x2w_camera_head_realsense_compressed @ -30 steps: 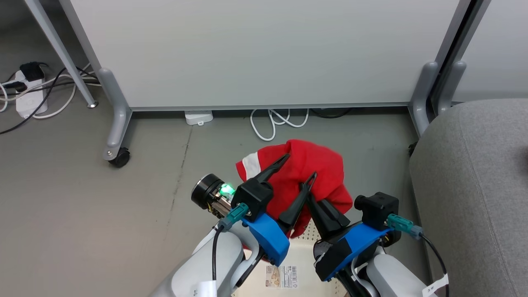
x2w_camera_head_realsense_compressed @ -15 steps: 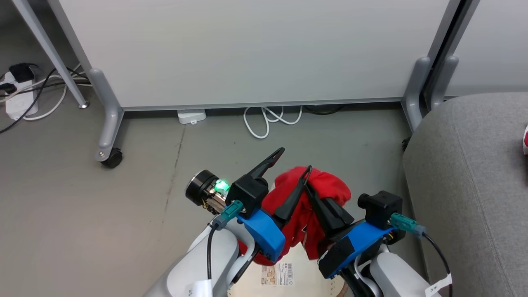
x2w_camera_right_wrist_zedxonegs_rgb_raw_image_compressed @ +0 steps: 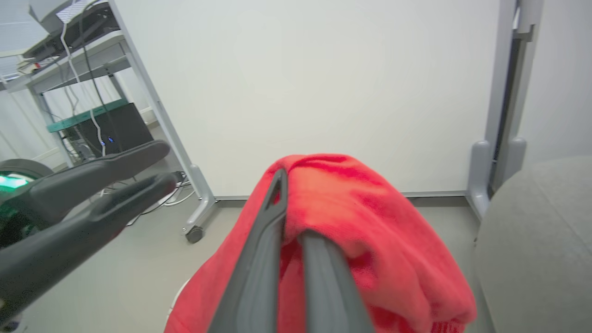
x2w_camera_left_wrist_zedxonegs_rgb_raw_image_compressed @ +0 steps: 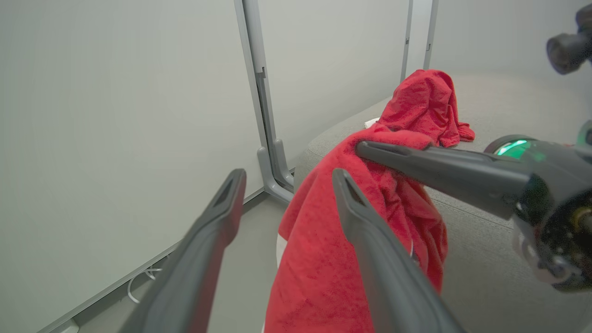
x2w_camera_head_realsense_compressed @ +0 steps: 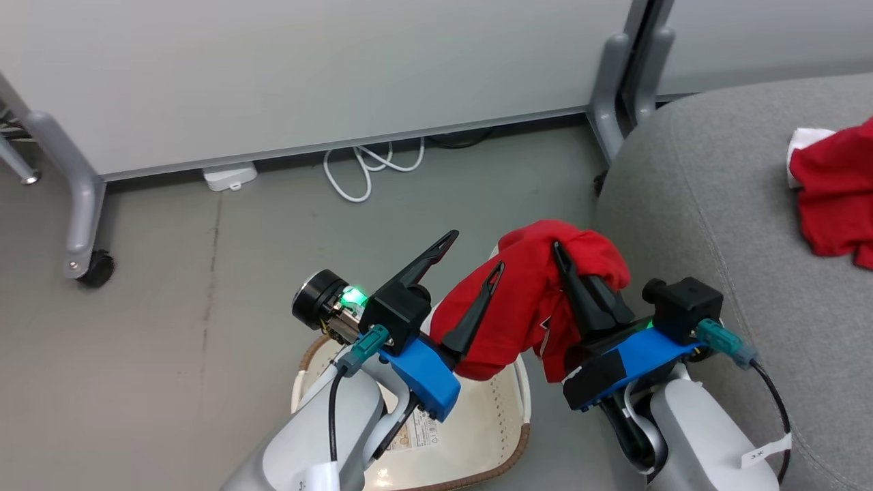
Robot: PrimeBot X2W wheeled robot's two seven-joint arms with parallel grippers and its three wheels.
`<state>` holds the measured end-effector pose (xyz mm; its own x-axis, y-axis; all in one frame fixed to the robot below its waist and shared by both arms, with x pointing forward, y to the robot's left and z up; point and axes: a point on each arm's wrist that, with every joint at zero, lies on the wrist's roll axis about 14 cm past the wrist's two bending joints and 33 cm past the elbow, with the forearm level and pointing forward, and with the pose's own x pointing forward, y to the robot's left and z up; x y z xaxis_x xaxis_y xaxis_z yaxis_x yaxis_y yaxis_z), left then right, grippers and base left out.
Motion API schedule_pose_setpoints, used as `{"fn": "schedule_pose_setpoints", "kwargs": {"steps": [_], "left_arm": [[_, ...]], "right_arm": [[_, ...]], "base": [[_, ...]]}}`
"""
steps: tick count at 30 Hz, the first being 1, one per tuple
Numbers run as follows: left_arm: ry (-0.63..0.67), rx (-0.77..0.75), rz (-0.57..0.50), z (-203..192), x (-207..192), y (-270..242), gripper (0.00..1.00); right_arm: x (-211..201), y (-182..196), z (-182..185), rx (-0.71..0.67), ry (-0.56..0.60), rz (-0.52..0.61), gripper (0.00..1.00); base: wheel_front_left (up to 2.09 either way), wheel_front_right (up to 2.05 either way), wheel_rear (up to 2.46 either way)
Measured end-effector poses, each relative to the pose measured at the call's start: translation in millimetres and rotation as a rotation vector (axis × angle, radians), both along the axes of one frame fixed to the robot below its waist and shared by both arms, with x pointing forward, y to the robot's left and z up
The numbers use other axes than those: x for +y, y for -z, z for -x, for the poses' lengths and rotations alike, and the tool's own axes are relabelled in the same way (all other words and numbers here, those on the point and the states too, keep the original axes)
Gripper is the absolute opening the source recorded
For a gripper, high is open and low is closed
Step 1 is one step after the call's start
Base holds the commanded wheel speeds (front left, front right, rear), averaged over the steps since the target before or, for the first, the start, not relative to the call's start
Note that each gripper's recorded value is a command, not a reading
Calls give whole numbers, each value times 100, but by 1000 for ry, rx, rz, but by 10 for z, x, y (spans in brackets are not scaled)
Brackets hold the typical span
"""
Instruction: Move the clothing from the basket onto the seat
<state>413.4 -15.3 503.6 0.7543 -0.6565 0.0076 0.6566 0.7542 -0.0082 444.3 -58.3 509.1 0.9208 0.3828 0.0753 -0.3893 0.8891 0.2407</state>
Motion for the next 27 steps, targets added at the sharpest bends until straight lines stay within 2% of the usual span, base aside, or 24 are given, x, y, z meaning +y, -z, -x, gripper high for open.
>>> {"fn": "schedule_pose_setpoints", "kwargs": {"steps": [7, 14, 19, 24, 27], "left_arm": [[113, 17, 5, 3, -374, 117, 100], [228, 45, 14, 95, -738, 256, 100], [302, 58, 19, 193, -956, 311, 100], [341, 66, 26, 269, -1069, 328, 100], [338, 64, 35, 244, -1073, 311, 100]], "right_arm": [[-683, 1, 1, -16, 178, 33, 0], [-1313, 74, 207, -1, 345, 66, 0], [-1590, 116, 388, 14, 426, 80, 0], [-1670, 81, 481, 4, 450, 99, 0], [-1717, -10, 472, -21, 471, 69, 0]], "base": [[0, 0, 0], [0, 0, 0], [0, 0, 0], [0, 0, 0], [0, 0, 0]]}}
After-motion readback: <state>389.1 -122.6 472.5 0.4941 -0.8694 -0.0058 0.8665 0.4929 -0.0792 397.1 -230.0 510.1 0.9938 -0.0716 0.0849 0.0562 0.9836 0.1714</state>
